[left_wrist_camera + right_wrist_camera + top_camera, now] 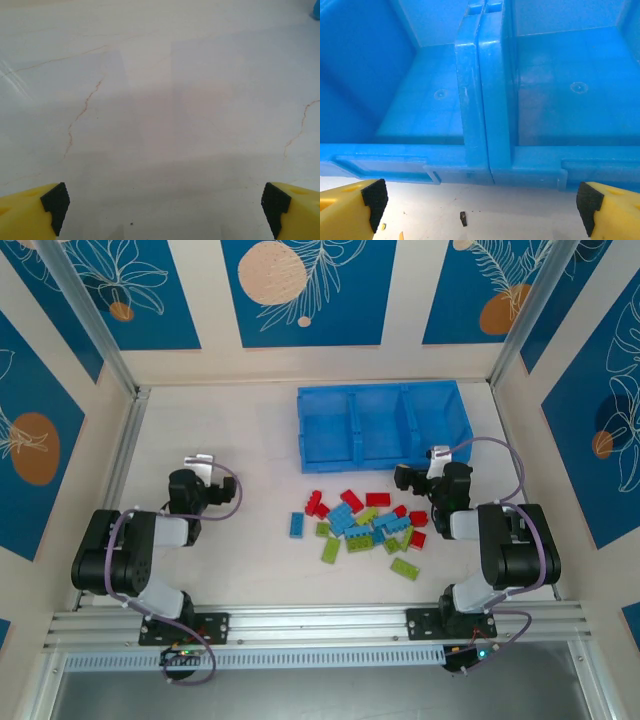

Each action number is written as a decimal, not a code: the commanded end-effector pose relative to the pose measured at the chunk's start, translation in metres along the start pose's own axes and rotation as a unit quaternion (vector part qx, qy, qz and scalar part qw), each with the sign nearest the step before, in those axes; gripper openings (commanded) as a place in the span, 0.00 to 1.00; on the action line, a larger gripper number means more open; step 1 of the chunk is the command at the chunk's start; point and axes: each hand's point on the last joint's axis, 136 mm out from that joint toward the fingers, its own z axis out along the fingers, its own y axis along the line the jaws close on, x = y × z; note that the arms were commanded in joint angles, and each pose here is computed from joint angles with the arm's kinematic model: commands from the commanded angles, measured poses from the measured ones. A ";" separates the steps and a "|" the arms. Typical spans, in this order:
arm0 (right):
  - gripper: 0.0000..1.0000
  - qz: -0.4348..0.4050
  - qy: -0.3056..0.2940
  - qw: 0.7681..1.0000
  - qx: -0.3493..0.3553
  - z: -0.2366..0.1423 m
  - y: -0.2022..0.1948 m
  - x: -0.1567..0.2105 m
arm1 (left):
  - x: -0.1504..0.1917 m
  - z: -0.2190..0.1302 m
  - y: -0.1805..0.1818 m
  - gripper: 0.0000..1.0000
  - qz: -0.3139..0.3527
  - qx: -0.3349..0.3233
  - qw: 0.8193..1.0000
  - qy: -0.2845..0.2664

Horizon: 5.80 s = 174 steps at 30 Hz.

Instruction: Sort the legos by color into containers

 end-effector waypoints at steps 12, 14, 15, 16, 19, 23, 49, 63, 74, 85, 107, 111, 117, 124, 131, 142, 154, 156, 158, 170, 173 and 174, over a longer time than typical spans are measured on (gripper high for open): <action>0.99 -0.012 -0.021 1.000 -0.012 0.001 0.003 -0.017 | -0.019 0.001 0.000 1.00 -0.001 0.004 1.000 -0.029; 0.99 -0.011 -0.021 1.000 -0.012 0.001 0.002 -0.017 | -0.019 0.001 0.001 1.00 -0.001 0.004 1.000 -0.029; 0.99 -0.012 -0.022 1.000 -0.012 0.001 0.002 -0.018 | -0.019 0.001 0.000 1.00 -0.001 0.004 1.000 -0.029; 0.99 -0.011 -0.021 1.000 -0.013 0.000 0.002 -0.017 | -0.019 0.001 0.000 1.00 -0.001 0.004 1.000 -0.029; 0.99 -0.010 -0.021 1.000 -0.014 0.001 0.002 -0.018 | -0.018 0.001 0.001 1.00 0.000 0.003 1.000 -0.029; 0.99 0.004 -0.026 1.000 0.013 -0.002 -0.007 -0.023 | -0.019 0.001 0.000 1.00 0.000 0.004 1.000 -0.029; 0.95 0.265 0.304 0.906 0.130 -0.147 0.043 0.057 | -0.038 -0.183 -0.230 1.00 0.180 0.380 0.904 -0.080; 0.92 0.406 0.338 0.808 0.260 -0.117 0.015 0.081 | -0.023 -0.181 -0.225 1.00 0.227 0.355 0.903 -0.083; 0.71 0.469 0.374 0.736 0.314 -0.104 0.016 0.104 | -0.021 -0.179 -0.225 1.00 0.230 0.353 0.903 -0.078; 0.24 0.457 0.296 0.775 0.320 -0.116 0.003 0.068 | -0.021 -0.176 -0.222 1.00 0.229 0.344 0.908 -0.077; 0.42 0.297 0.228 0.908 0.186 0.064 -0.062 -0.114 | -0.024 -0.167 -0.204 1.00 0.225 0.288 0.927 -0.086; 0.58 0.300 0.215 0.906 0.207 0.058 -0.067 -0.128 | -0.025 -0.168 -0.203 1.00 0.224 0.287 0.927 -0.087; 0.60 0.308 0.187 0.914 0.187 0.005 -0.042 -0.146 | -0.026 -0.169 -0.203 1.00 0.224 0.288 0.927 -0.088; 0.60 0.220 0.202 0.950 0.091 -0.083 0.054 -0.086 | -0.029 -0.171 -0.197 1.00 0.226 0.276 0.930 -0.093; 0.60 0.111 0.362 0.923 0.068 -0.135 0.098 0.028 | -0.029 -0.171 -0.200 1.00 0.224 0.281 0.929 -0.090; 0.92 -0.031 0.474 0.871 0.126 -0.115 0.086 0.078 | -0.027 -0.169 -0.199 1.00 0.226 0.279 0.930 -0.082; 0.85 -0.014 0.507 0.856 0.097 -0.094 0.080 0.103 | -0.027 -0.169 -0.199 1.00 0.225 0.277 0.931 -0.080; 0.80 0.001 0.512 0.855 0.088 -0.093 0.083 0.107 | -0.027 -0.168 -0.198 1.00 0.226 0.276 0.931 -0.081; 0.71 0.012 0.516 0.852 0.090 -0.093 0.082 0.111 | -0.027 -0.168 -0.198 1.00 0.226 0.276 0.931 -0.080; 0.66 0.085 0.470 0.875 0.081 -0.106 0.094 0.098 | -0.024 -0.166 -0.200 1.00 0.227 0.278 0.931 -0.074; 0.71 0.120 0.454 0.880 0.077 -0.106 0.099 0.098 | -0.025 -0.166 -0.200 1.00 0.226 0.277 0.931 -0.075; 0.73 0.131 0.452 0.880 0.068 -0.105 0.103 0.099 | -0.025 -0.166 -0.200 1.00 0.226 0.278 0.931 -0.075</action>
